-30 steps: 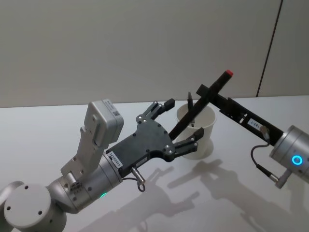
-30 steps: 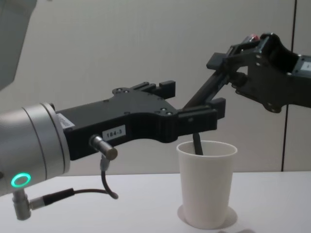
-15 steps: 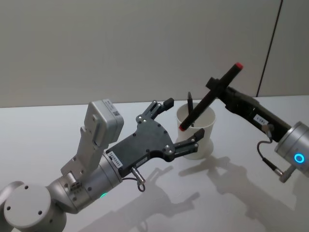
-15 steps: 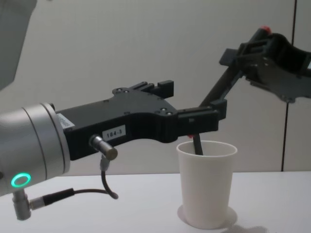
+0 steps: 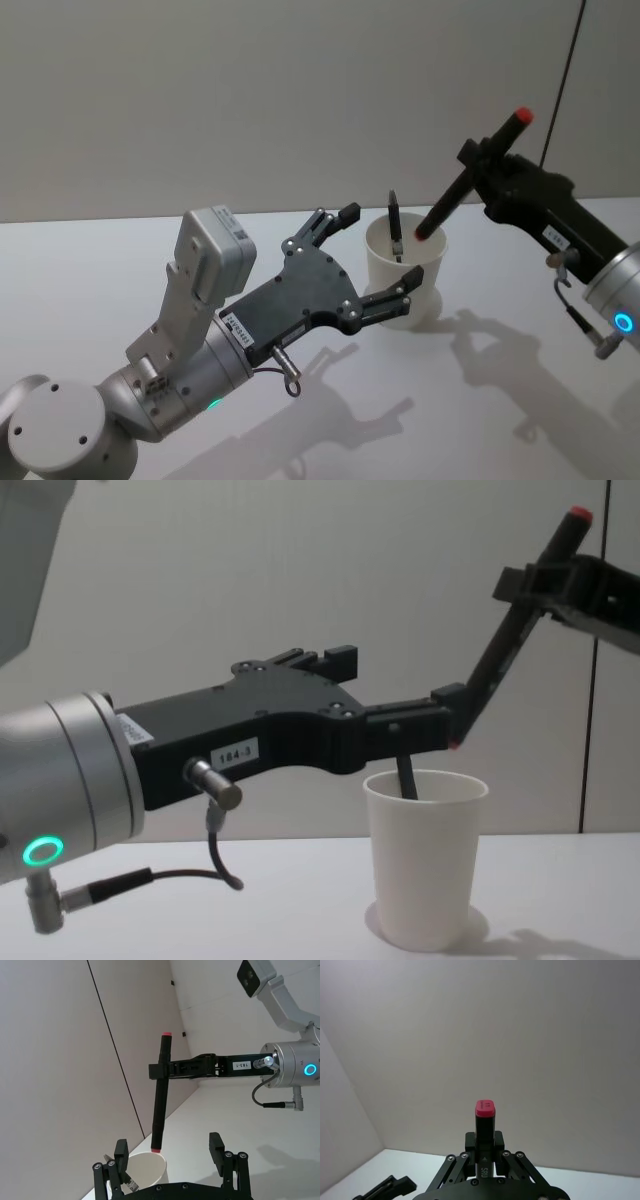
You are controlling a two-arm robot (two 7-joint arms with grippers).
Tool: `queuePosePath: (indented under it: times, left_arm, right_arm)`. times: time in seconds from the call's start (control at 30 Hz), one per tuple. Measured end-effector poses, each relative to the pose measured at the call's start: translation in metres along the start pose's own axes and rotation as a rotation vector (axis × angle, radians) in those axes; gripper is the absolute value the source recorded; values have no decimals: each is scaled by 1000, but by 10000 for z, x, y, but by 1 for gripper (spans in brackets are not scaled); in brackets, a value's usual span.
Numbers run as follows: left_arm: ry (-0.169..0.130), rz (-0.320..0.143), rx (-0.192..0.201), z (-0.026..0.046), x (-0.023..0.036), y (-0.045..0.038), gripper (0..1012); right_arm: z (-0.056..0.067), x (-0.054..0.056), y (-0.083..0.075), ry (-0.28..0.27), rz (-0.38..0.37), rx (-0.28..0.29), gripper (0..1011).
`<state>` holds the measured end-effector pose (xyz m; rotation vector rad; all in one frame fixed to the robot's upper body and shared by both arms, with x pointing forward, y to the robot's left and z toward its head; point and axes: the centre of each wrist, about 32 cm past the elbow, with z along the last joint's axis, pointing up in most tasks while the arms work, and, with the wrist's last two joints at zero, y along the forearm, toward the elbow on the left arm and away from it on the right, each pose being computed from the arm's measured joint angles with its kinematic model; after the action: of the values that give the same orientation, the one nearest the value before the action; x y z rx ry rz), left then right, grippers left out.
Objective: Place the pen into the pen holder.
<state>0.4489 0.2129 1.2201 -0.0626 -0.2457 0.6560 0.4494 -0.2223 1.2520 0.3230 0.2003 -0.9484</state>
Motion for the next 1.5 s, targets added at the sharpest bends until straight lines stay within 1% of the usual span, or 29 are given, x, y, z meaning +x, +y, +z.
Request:
queuePosePath:
  times: [0.07, 0.17, 0.2, 0.3, 0.33, 0.4, 0.47, 0.5, 0.6, 0.63, 0.73, 0.97, 1.17, 1.23, 1.5]
  left_arm:
    - [0, 0, 0, 0, 0, 0, 1001]
    - [0, 0, 0, 0, 0, 0, 1001]
    - [0, 0, 0, 0, 0, 0, 1001]
    - [0, 0, 0, 0, 0, 0, 1001]
    - [0, 0, 0, 0, 0, 0, 1001]
    - [0, 0, 0, 0, 0, 0, 1001]
    - [0, 0, 0, 0, 0, 0, 1001]
    - [0, 0, 0, 0, 0, 0, 1001]
    - [0, 0, 0, 0, 0, 0, 1001]
    - [0, 0, 0, 0, 0, 0, 1001]
    - [0, 0, 0, 0, 0, 0, 1001]
    - [0, 0, 0, 0, 0, 0, 1001]
    - [0, 0, 0, 0, 0, 0, 1001]
    - [0, 0, 0, 0, 0, 0, 1000]
    - [0, 0, 0, 0, 0, 0, 1001]
  right_arm:
    - [-1, -1, -1, -30, -7, 7, 192]
    - [-11, -5, 3, -113, -22, 21, 192]
    - [-14, -6, 4, -122, -23, 21, 192]
    - [-26, -9, 11, -172, -29, 26, 192]
    - [-36, -11, 17, -201, -31, 27, 192]
    - [-47, -15, 24, -223, -32, 27, 192]
    - [-75, -23, 47, -269, -29, 27, 192]
    - [-75, -23, 47, -269, -29, 27, 192]
    - [-114, -27, 76, -308, -18, 23, 192]
    - [-114, -27, 76, -308, -18, 23, 192]
    - [-157, -29, 114, -336, -6, 17, 192]
    - [-228, -24, 178, -360, 6, 1, 192]
    - [-280, -19, 232, -364, 2, -19, 192]
    - [-315, -9, 259, -365, -5, -37, 192]
    - [-388, 5, 333, -359, -25, -78, 192]
